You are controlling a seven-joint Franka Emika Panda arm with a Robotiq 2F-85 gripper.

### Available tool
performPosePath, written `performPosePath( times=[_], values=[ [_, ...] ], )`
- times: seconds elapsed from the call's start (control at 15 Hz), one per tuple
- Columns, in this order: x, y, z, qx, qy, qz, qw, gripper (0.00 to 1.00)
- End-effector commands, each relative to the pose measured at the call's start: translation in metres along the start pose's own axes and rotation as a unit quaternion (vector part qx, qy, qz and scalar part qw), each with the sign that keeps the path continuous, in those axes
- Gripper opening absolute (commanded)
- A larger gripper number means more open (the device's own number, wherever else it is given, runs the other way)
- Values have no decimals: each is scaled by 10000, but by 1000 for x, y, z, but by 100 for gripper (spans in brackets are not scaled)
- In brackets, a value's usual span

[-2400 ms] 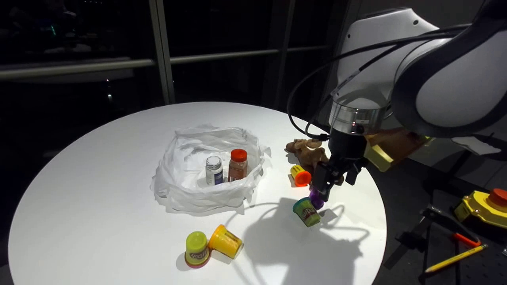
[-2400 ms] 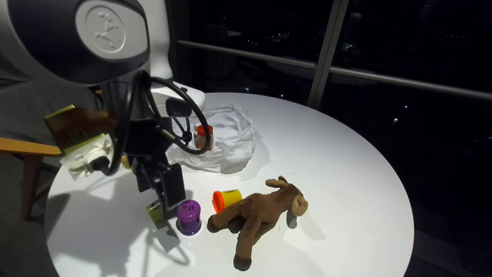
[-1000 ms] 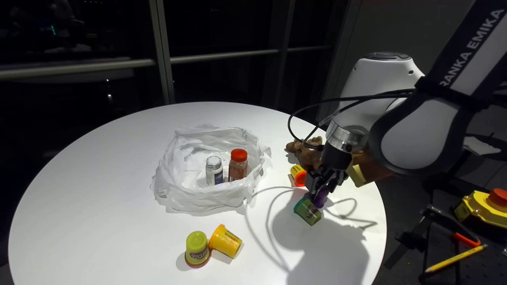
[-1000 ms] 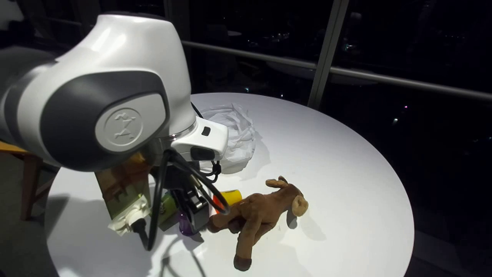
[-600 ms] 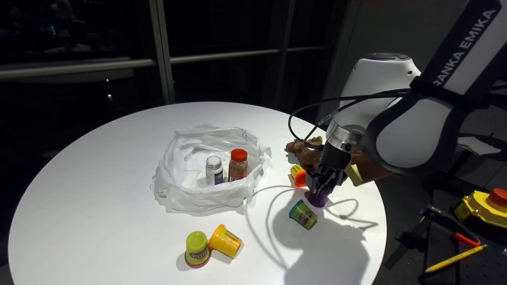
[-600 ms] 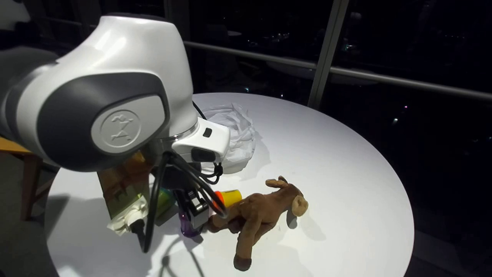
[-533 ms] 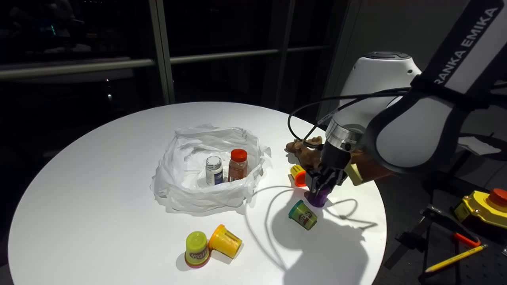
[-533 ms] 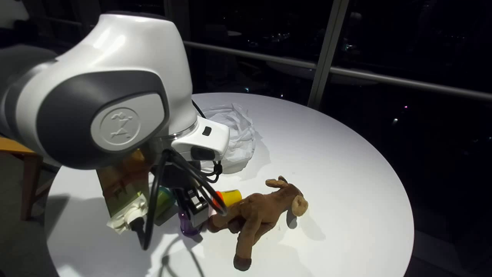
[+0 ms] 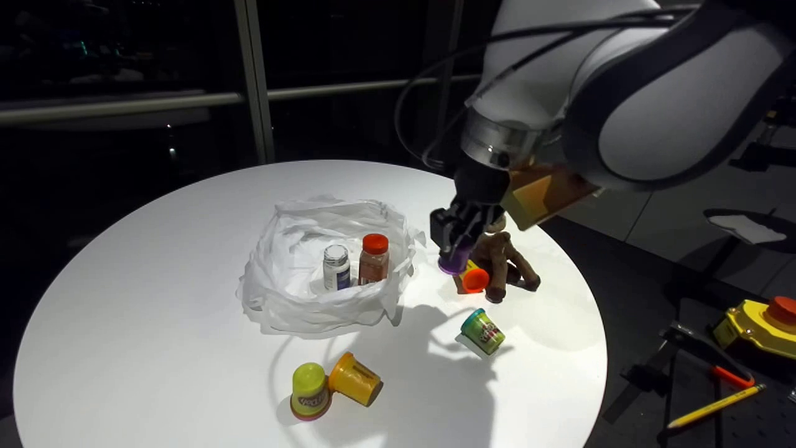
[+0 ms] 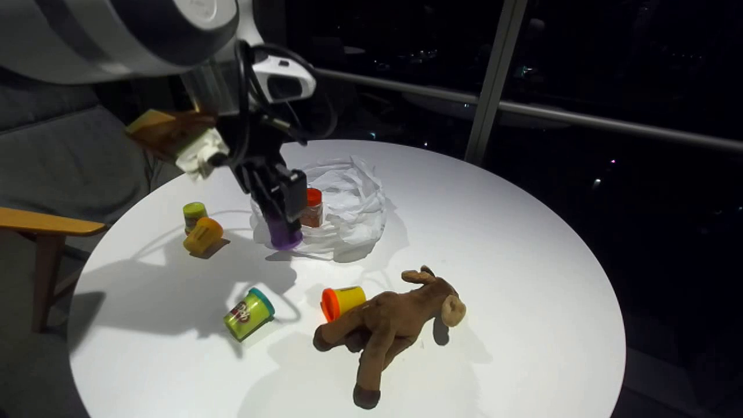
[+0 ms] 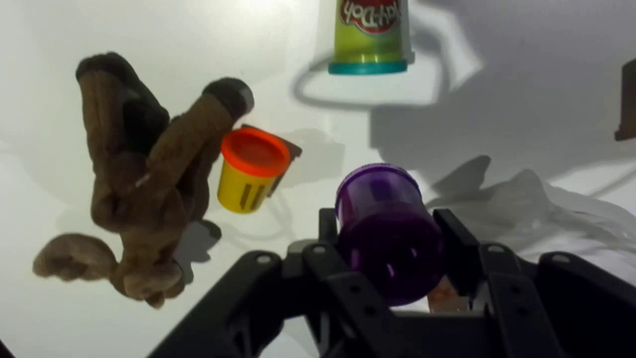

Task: Put the objects in the plastic

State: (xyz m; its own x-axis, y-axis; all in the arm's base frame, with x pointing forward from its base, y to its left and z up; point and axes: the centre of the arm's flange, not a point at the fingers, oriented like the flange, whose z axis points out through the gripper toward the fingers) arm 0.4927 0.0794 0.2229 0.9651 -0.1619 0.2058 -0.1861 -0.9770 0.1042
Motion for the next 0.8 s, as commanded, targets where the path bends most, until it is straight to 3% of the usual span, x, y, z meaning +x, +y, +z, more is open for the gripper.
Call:
performPosePath(
  times=[0.0,0.33,0.73],
  values=[
    [56,-42,-42,-171,472,-282,9983,26],
    [122,-84,-56,-218,911,-409,9948,26],
    [169,-74,12,-376,811,-317,9955,26]
  ],
)
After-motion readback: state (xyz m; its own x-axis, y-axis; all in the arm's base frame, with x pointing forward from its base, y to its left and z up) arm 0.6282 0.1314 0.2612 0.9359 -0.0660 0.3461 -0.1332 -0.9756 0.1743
